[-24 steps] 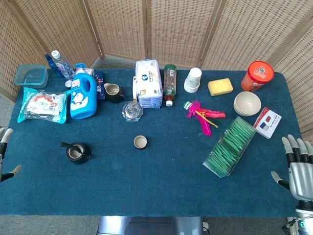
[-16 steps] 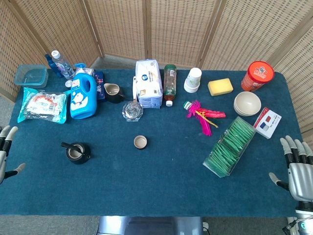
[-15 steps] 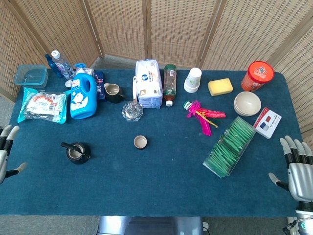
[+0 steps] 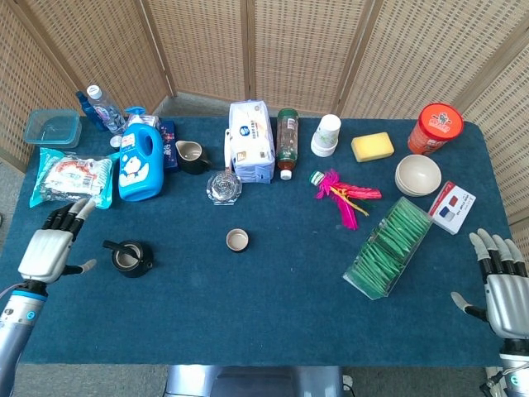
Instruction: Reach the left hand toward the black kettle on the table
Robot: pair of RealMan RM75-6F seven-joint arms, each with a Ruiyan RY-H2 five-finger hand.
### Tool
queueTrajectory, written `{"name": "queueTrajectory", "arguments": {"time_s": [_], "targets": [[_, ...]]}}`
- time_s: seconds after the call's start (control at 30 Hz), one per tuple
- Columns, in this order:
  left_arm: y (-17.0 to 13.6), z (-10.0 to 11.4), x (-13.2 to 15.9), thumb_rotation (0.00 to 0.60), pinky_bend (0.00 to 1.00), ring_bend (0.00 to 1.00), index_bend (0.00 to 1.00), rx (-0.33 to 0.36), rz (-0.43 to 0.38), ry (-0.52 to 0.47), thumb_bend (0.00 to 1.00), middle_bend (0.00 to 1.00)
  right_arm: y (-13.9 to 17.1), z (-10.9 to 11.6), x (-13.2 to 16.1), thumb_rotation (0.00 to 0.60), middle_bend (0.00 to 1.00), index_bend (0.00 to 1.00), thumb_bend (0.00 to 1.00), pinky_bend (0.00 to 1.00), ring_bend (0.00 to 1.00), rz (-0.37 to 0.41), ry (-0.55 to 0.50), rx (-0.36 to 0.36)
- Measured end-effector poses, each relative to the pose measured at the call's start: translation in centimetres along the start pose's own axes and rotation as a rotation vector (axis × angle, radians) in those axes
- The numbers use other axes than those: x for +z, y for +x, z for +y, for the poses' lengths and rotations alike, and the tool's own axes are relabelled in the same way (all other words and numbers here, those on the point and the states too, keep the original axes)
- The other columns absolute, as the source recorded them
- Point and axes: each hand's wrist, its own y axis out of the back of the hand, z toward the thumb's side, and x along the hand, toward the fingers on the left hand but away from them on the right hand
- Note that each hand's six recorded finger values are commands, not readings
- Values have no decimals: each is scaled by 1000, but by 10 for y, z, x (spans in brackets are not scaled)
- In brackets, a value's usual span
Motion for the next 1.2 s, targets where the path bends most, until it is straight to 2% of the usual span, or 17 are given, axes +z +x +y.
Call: {"name": "queueTrajectory", "arguments": {"time_s": [0.27, 0.6, 0.7, 0.77, 0.9, 0.97, 1.03, 1.13, 1.2], "targets": [[17, -12, 19, 600, 82, 29, 0, -40, -6, -3, 0, 0, 1, -1, 3, 600, 0, 0, 0, 0, 0, 18, -28, 12], [42, -14, 52, 600, 156, 138, 2, -41, -32, -26, 12, 18, 1, -5, 9, 600, 0, 0, 0, 0, 0, 58, -87, 33], [46, -14, 57, 600, 218, 184, 53, -38, -31, -11, 74, 137, 0, -4, 8, 600, 0, 0, 0, 0, 0, 58, -96, 32], [48, -15, 59, 600, 298, 240, 105, -43, -27, 2, 131, 254, 0, -4, 7, 600, 0, 0, 0, 0, 0, 58, -106, 34], [55, -20, 65, 600, 549, 440, 304, -66, -19, 45, 243, 475, -1, -3, 6, 600, 0, 0, 0, 0, 0, 63, -135, 41], [58, -21, 68, 600, 645, 545, 398, -72, -23, 72, 262, 579, -1, -1, 6, 600, 0, 0, 0, 0, 0, 64, -139, 38], [60, -23, 74, 600, 768, 673, 535, -79, -41, 108, 270, 718, -1, -1, 5, 600, 0, 0, 0, 0, 0, 64, -144, 38], [61, -24, 79, 600, 905, 791, 662, -77, -72, 139, 328, 847, -1, -2, 5, 600, 0, 0, 0, 0, 0, 64, -149, 46], [61, -22, 83, 600, 960, 837, 718, -61, -97, 161, 390, 904, -1, -2, 6, 600, 0, 0, 0, 0, 0, 66, -149, 51]]}}
